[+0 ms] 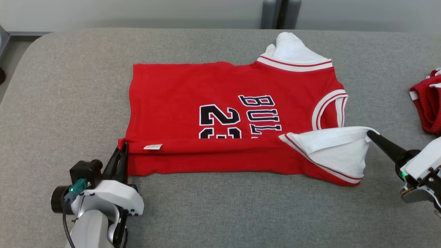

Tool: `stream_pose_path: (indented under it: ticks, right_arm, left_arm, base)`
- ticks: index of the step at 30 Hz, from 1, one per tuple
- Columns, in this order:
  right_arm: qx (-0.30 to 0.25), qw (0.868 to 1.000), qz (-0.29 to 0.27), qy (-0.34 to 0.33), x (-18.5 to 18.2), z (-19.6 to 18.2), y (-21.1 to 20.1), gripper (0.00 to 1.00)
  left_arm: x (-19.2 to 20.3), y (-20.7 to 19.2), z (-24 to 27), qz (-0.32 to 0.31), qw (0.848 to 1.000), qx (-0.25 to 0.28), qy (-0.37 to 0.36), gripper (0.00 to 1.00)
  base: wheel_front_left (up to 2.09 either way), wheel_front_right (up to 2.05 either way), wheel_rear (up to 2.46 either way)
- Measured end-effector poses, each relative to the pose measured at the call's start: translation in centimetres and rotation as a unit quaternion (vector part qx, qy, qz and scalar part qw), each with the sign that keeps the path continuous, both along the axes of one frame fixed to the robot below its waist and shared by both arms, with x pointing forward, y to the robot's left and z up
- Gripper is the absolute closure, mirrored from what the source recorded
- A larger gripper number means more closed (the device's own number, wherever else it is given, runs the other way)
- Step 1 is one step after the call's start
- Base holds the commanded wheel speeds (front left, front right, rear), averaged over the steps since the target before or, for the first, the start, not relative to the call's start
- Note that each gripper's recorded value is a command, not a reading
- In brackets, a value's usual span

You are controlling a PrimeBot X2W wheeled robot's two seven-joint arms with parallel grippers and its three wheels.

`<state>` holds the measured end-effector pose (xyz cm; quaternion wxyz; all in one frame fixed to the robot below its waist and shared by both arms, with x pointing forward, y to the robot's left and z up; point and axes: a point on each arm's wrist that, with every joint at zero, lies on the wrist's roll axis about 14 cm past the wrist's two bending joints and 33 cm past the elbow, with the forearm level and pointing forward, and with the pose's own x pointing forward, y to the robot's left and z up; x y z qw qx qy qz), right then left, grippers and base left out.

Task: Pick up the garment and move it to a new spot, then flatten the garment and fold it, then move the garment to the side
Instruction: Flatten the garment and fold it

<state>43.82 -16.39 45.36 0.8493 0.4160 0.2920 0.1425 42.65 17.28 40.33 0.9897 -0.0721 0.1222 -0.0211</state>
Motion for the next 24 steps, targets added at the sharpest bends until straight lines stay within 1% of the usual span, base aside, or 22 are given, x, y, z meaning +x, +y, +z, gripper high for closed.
stream_pose_path:
  ticks: [9,24]
  right_arm:
    - [-0.016,1.000,0.008,0.005,2.1,-1.3,0.8,1.00]
    - [-0.040,0.999,0.002,0.015,3.8,-3.2,0.8,1.00]
  left_arm:
    - [1.6,-0.8,-0.5,-0.014,1.000,0.007,0.007,1.00]
    - [2.6,-1.2,-1.8,-0.018,0.999,0.013,0.025,1.00]
  base:
    - [0.00,0.00,0.00]
    - [0.00,0.00,0.00]
